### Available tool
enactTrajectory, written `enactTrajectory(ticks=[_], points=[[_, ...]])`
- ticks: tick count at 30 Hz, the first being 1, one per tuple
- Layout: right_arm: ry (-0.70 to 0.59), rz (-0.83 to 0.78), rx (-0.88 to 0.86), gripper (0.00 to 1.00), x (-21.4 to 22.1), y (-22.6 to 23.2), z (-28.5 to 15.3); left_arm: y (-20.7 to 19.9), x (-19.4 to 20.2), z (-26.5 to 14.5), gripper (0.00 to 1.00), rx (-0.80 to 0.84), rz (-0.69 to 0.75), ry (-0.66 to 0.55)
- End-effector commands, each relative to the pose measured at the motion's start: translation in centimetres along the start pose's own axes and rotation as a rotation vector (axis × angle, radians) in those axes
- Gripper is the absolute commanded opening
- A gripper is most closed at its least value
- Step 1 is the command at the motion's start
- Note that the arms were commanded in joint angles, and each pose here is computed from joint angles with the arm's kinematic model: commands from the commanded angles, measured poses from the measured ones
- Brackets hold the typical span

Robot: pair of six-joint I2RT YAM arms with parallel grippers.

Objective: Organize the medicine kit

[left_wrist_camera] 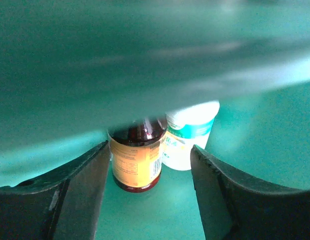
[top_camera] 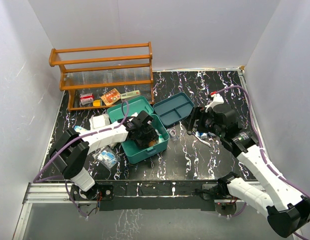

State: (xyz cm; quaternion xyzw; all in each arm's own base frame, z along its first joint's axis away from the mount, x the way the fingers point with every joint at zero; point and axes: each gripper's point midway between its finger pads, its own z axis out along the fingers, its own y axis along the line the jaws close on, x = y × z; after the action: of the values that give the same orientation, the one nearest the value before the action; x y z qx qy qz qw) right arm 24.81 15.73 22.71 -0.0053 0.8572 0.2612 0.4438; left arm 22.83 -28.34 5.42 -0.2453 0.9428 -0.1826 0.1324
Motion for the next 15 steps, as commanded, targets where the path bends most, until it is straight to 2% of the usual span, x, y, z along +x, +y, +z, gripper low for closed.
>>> enactTrajectory(ticks=[1,8,15], points=[[-0.067,-0.014,-0.007,0.77,-1.7,0.3,-0.1,-1.4,0.7,-1.2,0.65,0.052,0.025,0.041],[-0.049,-0.012,0.006,0.77,-1.5,0.0,0.5,-2.2,-0.1,-2.0,0.64,0.08,0.086,0.005],[-0.064,-0.016,0.041,0.77,-2.2,-0.4,1.1,-2.5,-0.8,-5.0,0.76,0.156,0.205,-0.045]])
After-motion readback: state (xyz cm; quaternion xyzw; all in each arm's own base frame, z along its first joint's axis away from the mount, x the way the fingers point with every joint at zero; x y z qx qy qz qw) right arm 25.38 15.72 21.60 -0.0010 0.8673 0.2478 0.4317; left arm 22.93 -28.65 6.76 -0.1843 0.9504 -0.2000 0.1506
